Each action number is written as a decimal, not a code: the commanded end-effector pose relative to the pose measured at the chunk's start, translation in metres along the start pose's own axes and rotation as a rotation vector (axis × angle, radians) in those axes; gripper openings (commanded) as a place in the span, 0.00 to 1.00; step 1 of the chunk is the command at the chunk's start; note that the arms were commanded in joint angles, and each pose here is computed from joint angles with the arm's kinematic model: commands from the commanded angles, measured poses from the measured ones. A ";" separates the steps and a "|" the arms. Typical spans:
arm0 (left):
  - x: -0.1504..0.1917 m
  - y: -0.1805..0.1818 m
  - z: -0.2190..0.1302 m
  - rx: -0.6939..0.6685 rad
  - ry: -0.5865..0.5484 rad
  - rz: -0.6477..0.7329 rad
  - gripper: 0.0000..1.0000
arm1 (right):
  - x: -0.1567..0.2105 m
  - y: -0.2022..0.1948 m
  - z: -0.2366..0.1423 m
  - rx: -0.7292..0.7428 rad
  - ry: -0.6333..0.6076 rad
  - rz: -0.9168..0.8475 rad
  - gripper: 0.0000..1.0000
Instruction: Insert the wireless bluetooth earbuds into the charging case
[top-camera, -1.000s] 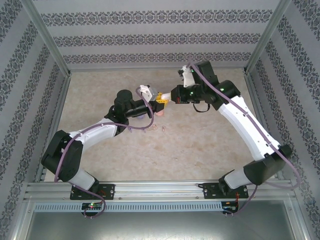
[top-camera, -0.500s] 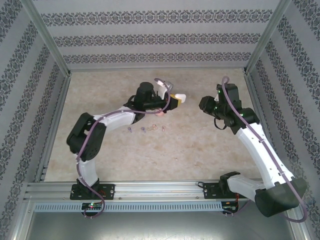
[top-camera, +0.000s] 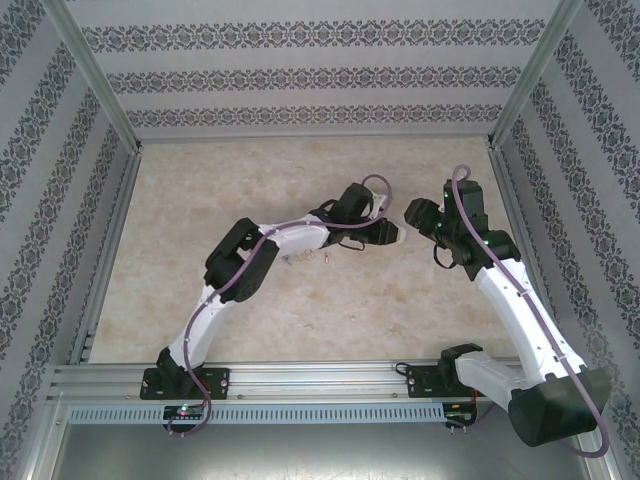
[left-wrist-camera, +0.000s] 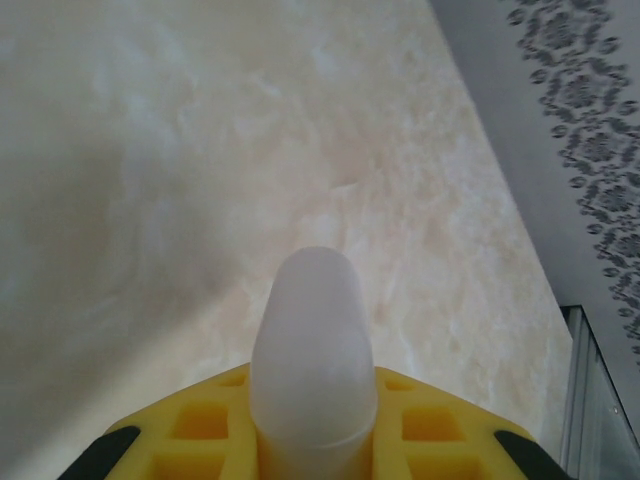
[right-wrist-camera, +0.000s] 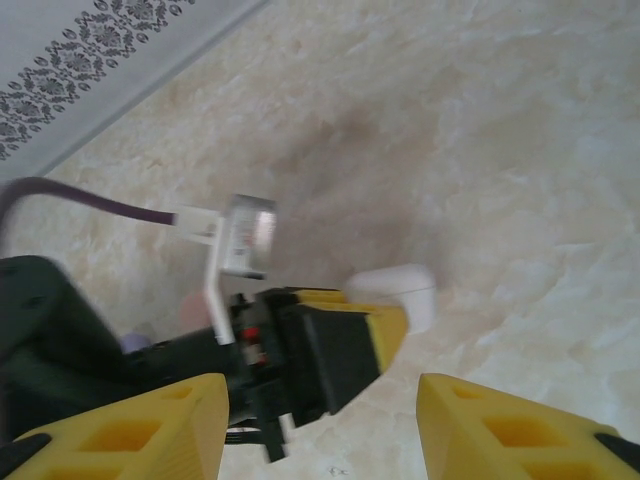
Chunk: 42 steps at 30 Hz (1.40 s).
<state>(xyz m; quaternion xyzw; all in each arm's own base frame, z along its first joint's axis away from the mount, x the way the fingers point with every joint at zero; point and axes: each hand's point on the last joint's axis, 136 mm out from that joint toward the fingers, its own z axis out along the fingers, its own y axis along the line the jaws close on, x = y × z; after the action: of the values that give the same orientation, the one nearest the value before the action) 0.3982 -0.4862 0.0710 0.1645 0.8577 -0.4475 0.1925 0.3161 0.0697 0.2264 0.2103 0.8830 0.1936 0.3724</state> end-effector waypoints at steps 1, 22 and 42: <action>0.002 0.008 0.009 -0.075 0.019 -0.099 0.00 | -0.005 0.001 -0.001 -0.018 -0.018 -0.002 0.54; -0.008 0.029 -0.031 -0.383 0.067 0.017 0.72 | -0.021 0.008 -0.017 -0.055 -0.054 -0.029 0.70; -0.103 -0.068 -0.242 -0.529 -0.440 0.471 0.77 | -0.020 0.011 -0.004 -0.024 -0.001 -0.113 0.84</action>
<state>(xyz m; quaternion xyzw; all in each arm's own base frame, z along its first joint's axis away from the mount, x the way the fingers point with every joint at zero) 0.4005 -0.3576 0.2922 0.1943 0.8333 -0.2309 0.4631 0.3262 0.0652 0.2430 0.1718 0.8874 0.1879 0.3844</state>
